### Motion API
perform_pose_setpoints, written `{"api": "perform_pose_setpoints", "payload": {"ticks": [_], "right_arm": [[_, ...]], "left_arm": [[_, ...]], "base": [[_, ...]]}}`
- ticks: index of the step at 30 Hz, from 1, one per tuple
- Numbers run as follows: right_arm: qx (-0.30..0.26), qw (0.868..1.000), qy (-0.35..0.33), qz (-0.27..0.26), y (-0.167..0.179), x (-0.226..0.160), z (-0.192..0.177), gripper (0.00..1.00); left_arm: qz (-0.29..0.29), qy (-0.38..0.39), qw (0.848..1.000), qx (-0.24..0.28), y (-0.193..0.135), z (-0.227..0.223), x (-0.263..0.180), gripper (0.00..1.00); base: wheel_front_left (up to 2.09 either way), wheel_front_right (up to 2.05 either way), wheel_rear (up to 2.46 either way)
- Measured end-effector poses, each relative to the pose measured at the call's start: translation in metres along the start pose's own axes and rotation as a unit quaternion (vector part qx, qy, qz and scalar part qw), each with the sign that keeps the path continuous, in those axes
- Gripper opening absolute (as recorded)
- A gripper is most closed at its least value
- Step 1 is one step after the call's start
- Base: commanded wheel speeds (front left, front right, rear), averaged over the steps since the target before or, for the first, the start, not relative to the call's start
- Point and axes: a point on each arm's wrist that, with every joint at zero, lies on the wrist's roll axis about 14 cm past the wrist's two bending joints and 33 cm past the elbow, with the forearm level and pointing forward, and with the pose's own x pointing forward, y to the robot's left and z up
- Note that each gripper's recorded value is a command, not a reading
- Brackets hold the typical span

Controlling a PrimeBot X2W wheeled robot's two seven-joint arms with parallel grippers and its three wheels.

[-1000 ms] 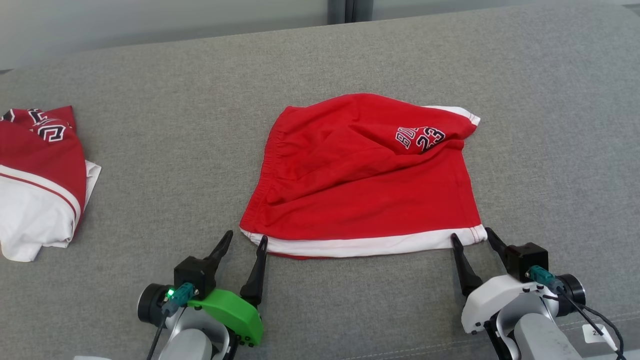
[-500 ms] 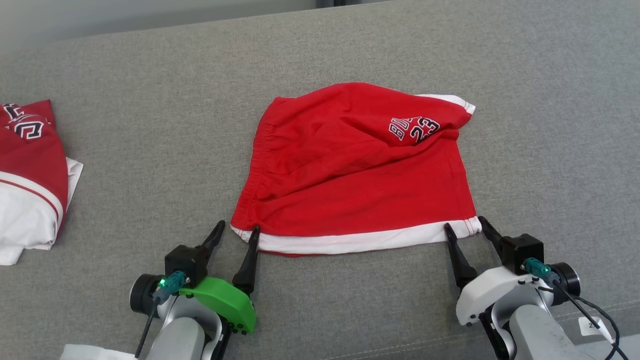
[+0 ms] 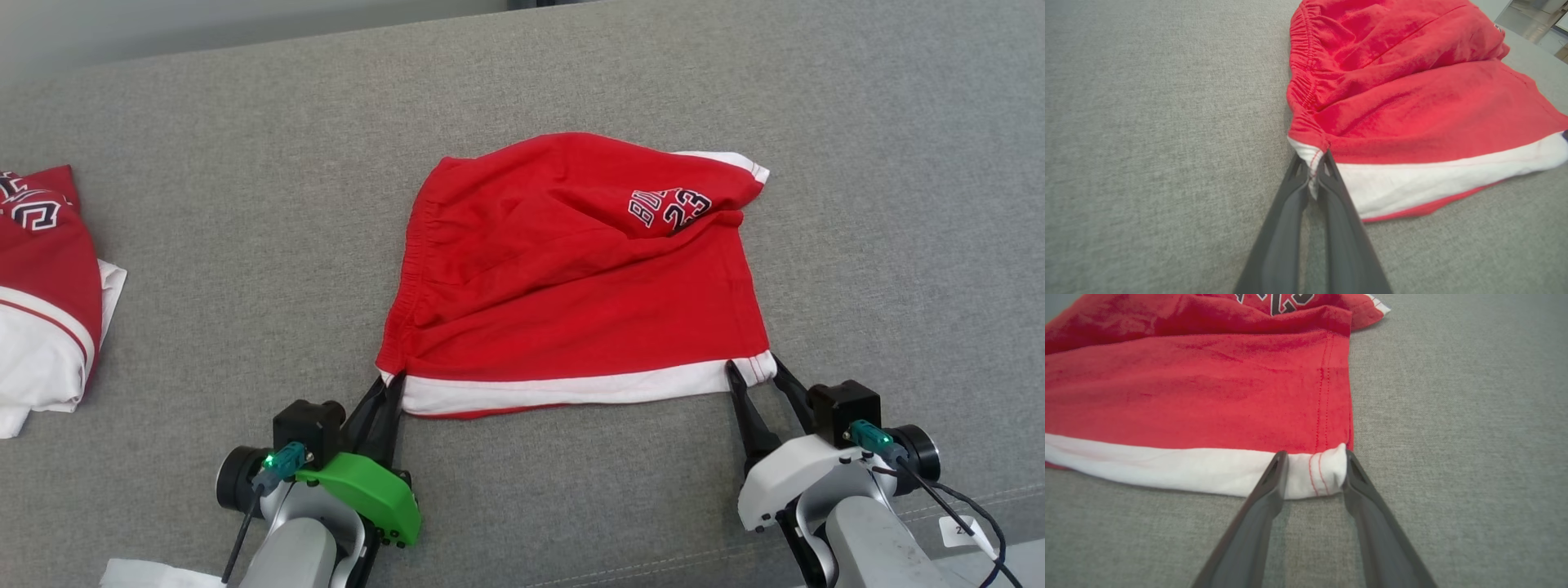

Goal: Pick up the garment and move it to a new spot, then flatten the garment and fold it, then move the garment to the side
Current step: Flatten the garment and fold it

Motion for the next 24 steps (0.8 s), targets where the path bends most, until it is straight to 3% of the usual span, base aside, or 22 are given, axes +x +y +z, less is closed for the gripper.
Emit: {"api": "perform_pose_setpoints", "payload": {"ticks": [3, 7, 8, 9, 16, 24], "right_arm": [[0.000, 1.000, -0.001, 0.001, 0.001, 0.000, 0.001, 0.62], [-0.001, 1.000, -0.002, 0.003, 0.002, 0.001, 0.001, 0.31], [-0.001, 1.000, -0.002, 0.003, 0.002, 0.001, 0.002, 0.08], [-0.001, 1.000, -0.003, 0.004, 0.003, 0.001, 0.002, 0.00], [-0.001, 1.000, -0.005, 0.001, 0.002, -0.006, 0.004, 0.00], [0.009, 1.000, 0.004, -0.012, 0.000, -0.042, -0.009, 0.00]], "left_arm": [[0.000, -0.002, 1.000, 0.001, 0.000, 0.001, 0.000, 0.00], [-0.001, -0.002, 1.000, 0.002, 0.000, 0.002, -0.001, 0.00], [0.000, -0.003, 1.000, 0.002, 0.000, 0.002, -0.002, 0.00], [0.000, -0.005, 1.000, 0.002, 0.000, 0.003, -0.002, 0.00], [0.006, -0.003, 1.000, 0.002, -0.001, 0.001, -0.014, 0.00], [0.013, 0.013, 1.000, -0.001, -0.010, -0.018, -0.050, 0.00]], "base": [[0.00, 0.00, 0.00], [0.00, 0.00, 0.00], [0.00, 0.00, 0.00], [0.00, 0.00, 0.00], [0.00, 0.00, 0.00], [0.00, 0.00, 0.00]]}}
